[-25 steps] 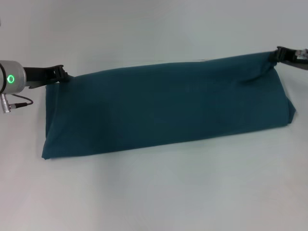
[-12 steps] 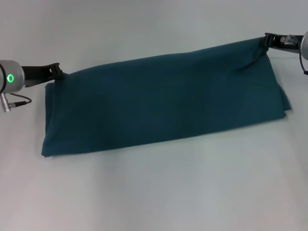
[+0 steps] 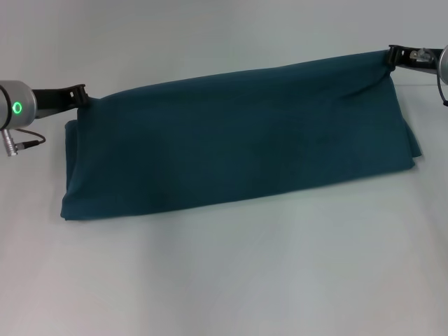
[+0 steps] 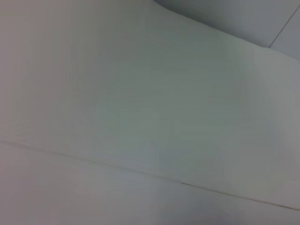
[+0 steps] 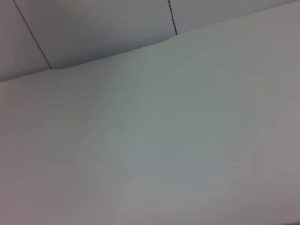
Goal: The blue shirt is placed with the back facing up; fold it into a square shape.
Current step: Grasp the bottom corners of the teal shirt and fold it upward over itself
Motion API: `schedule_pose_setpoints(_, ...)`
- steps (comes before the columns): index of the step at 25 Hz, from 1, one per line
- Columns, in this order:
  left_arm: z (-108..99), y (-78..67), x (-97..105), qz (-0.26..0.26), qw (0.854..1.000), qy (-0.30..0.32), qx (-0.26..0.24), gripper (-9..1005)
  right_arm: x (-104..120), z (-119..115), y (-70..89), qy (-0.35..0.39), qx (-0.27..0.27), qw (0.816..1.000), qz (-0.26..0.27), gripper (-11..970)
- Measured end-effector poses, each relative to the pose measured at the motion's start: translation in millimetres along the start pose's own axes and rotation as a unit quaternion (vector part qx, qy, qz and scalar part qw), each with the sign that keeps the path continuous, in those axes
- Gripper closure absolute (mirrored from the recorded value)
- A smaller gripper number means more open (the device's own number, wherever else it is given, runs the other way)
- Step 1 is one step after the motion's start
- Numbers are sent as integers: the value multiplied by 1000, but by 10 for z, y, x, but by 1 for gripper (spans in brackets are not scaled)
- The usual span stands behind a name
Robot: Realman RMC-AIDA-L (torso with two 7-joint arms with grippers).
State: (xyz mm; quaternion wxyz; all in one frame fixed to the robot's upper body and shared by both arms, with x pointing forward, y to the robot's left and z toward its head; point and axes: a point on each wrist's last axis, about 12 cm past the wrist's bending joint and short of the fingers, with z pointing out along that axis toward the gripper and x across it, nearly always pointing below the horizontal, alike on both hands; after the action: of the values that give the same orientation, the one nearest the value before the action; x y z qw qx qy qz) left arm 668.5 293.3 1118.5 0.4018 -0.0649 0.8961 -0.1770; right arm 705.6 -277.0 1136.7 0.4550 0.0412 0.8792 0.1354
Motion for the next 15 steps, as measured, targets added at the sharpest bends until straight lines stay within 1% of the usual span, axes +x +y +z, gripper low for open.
schedule_pose_setpoints(4,10,-12,6,0,1000,-3,-1,997,2,10,7,-2,3,1000,-2,903)
schedule_pose_setpoints(10,27,-46,4,1,1000,-6,-1,948,7,13,6,-2,5,1000,-3,903)
schedule_pose_setpoints(15,36,-44,-3,-15,1000,-10,-2,908,-22,18,-3,-7,14,999,-27,902)
